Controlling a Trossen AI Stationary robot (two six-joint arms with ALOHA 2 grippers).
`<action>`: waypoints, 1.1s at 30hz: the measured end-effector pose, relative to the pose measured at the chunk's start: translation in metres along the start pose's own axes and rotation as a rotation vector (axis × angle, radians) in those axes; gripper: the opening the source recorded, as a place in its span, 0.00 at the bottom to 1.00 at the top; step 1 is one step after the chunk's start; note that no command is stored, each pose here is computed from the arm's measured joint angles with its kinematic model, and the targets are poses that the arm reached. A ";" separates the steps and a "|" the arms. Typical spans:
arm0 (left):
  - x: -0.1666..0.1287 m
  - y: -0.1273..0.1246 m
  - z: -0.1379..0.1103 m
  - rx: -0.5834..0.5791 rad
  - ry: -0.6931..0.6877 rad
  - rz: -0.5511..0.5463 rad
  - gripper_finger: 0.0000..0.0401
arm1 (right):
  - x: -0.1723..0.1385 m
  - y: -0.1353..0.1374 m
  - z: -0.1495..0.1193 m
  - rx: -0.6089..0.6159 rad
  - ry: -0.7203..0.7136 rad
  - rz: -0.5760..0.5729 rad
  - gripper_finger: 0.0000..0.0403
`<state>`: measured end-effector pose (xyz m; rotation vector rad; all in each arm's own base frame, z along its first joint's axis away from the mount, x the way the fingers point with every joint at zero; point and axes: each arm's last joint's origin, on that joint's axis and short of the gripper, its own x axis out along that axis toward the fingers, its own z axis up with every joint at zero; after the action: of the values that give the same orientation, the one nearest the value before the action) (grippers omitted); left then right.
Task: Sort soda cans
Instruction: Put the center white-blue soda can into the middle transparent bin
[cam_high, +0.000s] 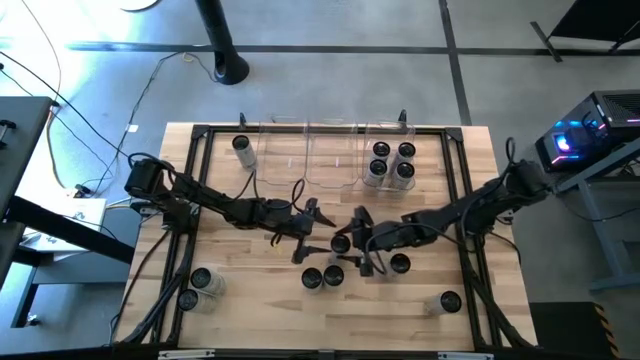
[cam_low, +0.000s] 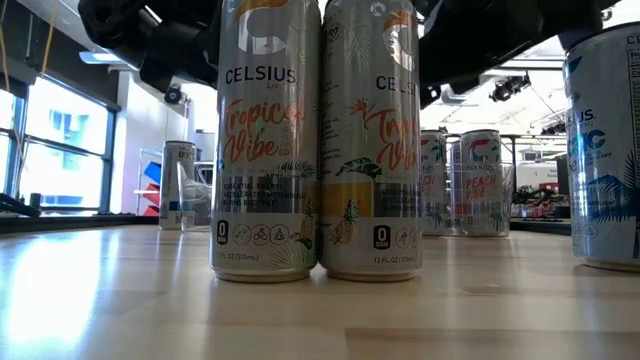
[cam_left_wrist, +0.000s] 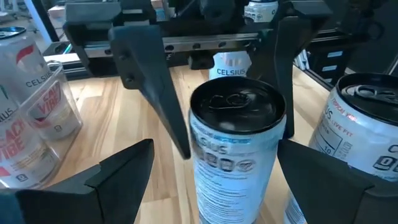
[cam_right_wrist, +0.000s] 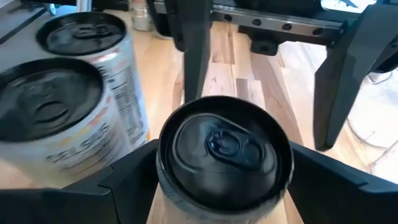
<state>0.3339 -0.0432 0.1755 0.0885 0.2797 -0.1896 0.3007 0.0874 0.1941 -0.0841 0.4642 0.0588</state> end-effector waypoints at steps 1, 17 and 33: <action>0.000 0.000 0.000 0.000 0.000 0.002 0.84 | 0.001 -0.001 0.000 0.002 0.001 -0.005 0.76; -0.046 -0.008 0.033 -0.033 0.106 0.237 0.84 | -0.026 -0.021 0.037 0.008 -0.129 -0.178 0.59; -0.101 -0.043 0.058 0.029 0.119 0.534 0.84 | -0.055 -0.167 0.068 0.058 -0.137 -0.457 0.59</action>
<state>0.2460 -0.0740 0.2568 0.2000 0.3616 0.3433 0.2941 -0.0746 0.2907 -0.1264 0.3005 -0.3949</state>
